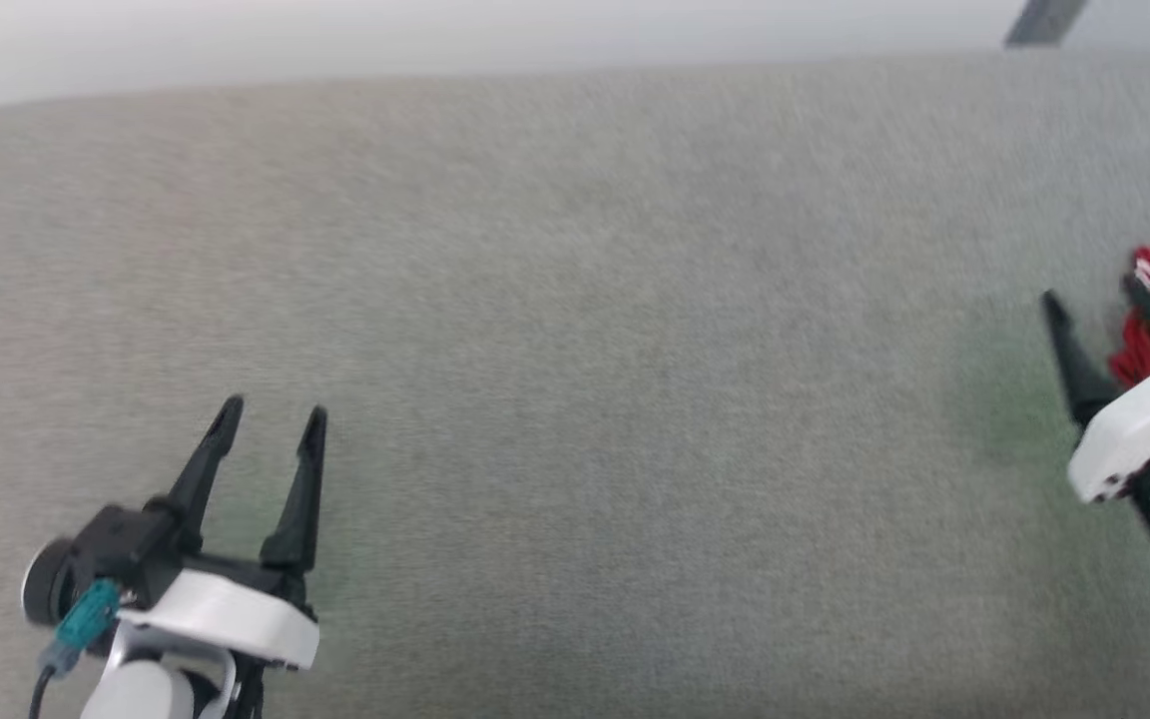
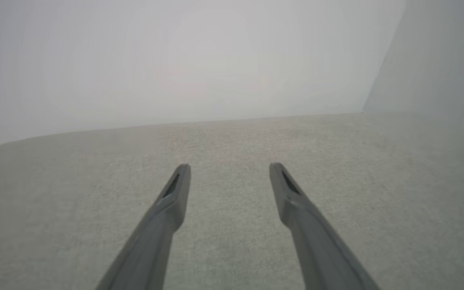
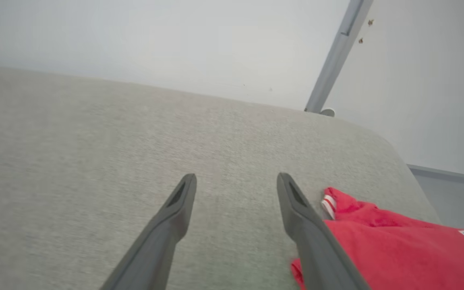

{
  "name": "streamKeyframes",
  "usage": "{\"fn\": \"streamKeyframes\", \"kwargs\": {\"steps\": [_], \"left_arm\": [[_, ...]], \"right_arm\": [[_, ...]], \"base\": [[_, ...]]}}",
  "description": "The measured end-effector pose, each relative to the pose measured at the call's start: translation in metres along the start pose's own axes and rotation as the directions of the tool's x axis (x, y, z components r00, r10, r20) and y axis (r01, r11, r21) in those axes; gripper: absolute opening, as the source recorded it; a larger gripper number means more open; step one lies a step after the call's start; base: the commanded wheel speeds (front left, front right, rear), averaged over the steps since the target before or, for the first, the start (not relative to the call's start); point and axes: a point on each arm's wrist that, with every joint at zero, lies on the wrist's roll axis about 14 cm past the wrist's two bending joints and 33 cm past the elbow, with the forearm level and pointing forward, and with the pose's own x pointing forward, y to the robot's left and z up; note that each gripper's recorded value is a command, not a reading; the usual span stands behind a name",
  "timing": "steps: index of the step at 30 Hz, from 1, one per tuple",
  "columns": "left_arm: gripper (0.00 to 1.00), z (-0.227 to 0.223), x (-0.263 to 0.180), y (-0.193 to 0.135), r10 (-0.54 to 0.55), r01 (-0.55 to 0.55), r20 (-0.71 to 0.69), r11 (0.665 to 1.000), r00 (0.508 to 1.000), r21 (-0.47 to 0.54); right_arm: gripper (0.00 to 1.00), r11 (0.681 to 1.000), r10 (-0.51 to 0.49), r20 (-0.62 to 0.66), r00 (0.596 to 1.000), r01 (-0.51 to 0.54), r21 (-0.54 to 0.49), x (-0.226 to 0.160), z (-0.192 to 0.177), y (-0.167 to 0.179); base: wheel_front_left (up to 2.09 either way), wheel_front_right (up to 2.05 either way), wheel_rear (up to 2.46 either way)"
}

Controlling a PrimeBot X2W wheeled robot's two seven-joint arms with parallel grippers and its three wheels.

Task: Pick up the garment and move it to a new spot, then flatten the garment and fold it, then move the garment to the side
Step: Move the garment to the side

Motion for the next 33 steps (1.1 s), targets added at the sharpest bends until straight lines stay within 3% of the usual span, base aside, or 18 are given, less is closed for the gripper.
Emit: {"fn": "streamKeyframes", "kwargs": {"steps": [14,33], "left_arm": [[1.00,0.021,-0.081,0.034,0.188,-0.188,0.048,0.982,0.981,-0.010],[1.00,0.029,-0.128,0.043,0.283,-0.279,0.090,0.959,0.955,-0.060]], "right_arm": [[1.00,0.983,0.125,0.206,0.971,-0.149,0.110,-0.045,0.030,0.072],[1.00,0.978,0.065,0.315,0.947,-0.123,0.167,-0.096,0.051,0.069]], "base": [[0.00,0.00,0.00],[0.00,0.00,0.00]]}}
